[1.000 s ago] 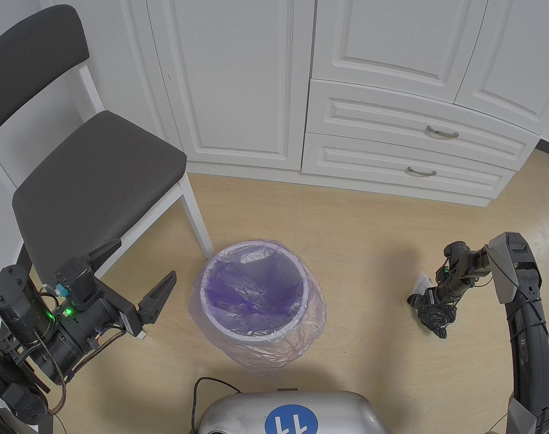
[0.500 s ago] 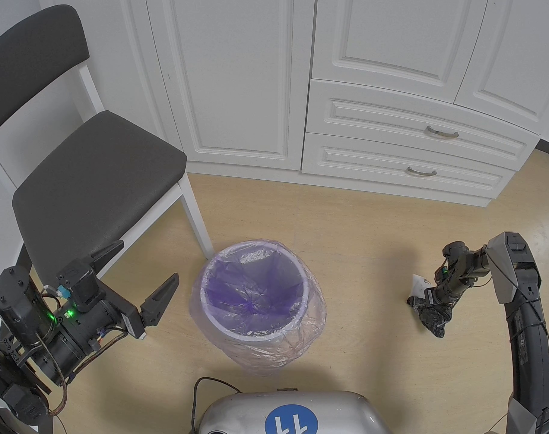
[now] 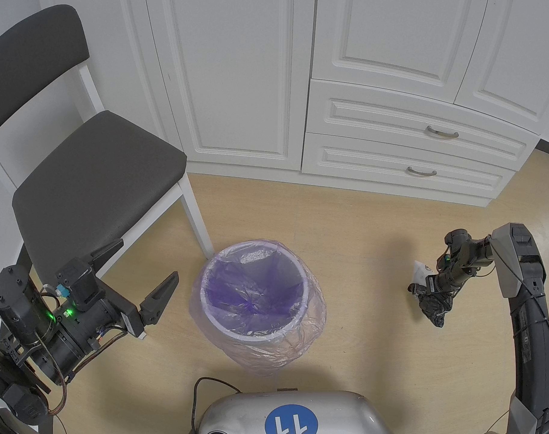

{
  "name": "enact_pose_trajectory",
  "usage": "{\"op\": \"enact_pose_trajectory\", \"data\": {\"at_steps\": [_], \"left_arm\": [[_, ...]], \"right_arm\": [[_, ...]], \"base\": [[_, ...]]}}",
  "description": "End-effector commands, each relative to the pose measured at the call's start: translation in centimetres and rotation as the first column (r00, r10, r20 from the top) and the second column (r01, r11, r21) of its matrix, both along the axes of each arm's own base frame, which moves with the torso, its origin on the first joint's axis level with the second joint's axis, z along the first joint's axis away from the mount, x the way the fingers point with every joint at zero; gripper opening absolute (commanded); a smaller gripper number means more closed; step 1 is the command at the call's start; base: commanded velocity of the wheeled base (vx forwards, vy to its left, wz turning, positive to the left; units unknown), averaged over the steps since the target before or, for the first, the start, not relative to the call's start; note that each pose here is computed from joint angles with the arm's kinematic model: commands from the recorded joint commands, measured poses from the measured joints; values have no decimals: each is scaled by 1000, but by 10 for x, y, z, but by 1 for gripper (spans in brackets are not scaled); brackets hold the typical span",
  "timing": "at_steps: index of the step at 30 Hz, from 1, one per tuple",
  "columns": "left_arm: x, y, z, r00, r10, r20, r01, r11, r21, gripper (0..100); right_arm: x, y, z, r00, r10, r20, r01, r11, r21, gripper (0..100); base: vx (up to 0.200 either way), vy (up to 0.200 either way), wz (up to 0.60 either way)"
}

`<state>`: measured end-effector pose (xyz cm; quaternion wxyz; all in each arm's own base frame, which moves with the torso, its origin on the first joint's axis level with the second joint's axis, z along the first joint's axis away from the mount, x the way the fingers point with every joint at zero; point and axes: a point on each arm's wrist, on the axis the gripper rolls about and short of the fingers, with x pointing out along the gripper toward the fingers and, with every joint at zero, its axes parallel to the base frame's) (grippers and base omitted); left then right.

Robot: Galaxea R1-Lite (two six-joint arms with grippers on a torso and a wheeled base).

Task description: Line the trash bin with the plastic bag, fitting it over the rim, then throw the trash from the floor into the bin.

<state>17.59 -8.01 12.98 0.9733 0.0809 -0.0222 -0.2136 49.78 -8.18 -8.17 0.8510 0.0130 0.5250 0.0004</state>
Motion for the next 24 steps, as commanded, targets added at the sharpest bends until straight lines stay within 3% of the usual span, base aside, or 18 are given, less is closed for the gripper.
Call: {"op": "enact_pose_trajectory", "data": {"at_steps": [1, 12, 17, 24], "left_arm": [[-1, 0, 2, 1000, 0, 8, 0, 1000, -2, 100], [-3, 1, 8, 999, 1, 38, 0, 1000, -14, 100], [-3, 2, 10, 999, 1, 48, 0, 1000, -19, 100], [-5, 2, 13, 998, 1, 65, 1, 1000, -28, 100]], "right_arm": [[4, 1, 30, 998, 5, 58, -5, 1000, -10, 0], [-17, 29, 96, 993, 68, 98, -66, 998, -19, 0], [-37, 49, 130, 983, 140, 122, -140, 990, -7, 0], [-79, 91, 170, 923, 274, 269, -262, 962, -79, 0]], "base": [[0, 0, 0], [0, 0, 0], [0, 0, 0], [0, 0, 0]]}}
